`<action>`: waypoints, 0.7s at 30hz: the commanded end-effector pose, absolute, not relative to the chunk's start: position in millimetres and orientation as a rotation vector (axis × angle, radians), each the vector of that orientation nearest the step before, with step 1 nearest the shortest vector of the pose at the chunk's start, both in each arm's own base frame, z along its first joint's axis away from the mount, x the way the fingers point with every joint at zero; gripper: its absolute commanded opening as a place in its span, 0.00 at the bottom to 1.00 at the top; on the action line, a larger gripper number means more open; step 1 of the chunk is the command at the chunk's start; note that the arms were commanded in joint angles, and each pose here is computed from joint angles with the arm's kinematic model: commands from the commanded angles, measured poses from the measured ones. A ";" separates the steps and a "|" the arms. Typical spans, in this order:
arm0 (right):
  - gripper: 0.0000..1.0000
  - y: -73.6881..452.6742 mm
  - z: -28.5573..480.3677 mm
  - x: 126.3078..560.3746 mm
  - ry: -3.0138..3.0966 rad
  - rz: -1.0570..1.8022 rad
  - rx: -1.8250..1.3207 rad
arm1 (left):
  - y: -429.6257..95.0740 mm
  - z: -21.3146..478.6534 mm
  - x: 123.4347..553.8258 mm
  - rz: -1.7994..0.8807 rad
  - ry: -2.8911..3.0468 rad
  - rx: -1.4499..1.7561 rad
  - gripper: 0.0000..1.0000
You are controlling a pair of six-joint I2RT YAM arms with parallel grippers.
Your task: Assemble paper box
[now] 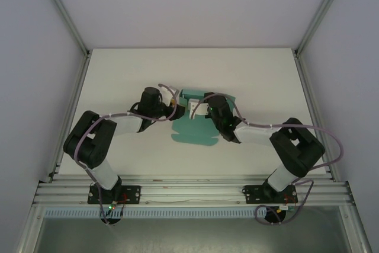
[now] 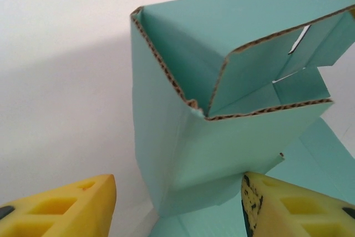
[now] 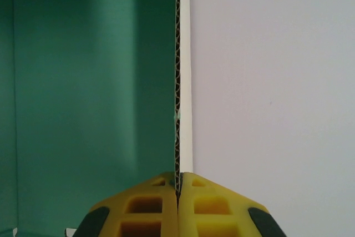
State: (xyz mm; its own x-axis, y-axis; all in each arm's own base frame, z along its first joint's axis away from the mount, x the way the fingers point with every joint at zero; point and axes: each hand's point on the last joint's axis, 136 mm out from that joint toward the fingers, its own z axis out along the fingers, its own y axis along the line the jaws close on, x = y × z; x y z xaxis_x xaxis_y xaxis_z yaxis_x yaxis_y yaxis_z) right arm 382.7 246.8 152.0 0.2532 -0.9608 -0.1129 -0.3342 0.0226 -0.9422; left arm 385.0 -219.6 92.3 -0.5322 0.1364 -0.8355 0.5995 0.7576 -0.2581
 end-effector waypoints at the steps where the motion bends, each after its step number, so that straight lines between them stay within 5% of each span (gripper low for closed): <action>1: 0.00 254.2 164.1 389.7 1.205 -0.828 -1.518 | -217.8 115.7 391.5 -0.629 1.970 0.556 0.61; 21: 0.00 257.9 122.7 391.0 1.163 -0.824 -1.404 | -206.8 72.6 393.0 -0.581 2.128 0.494 0.44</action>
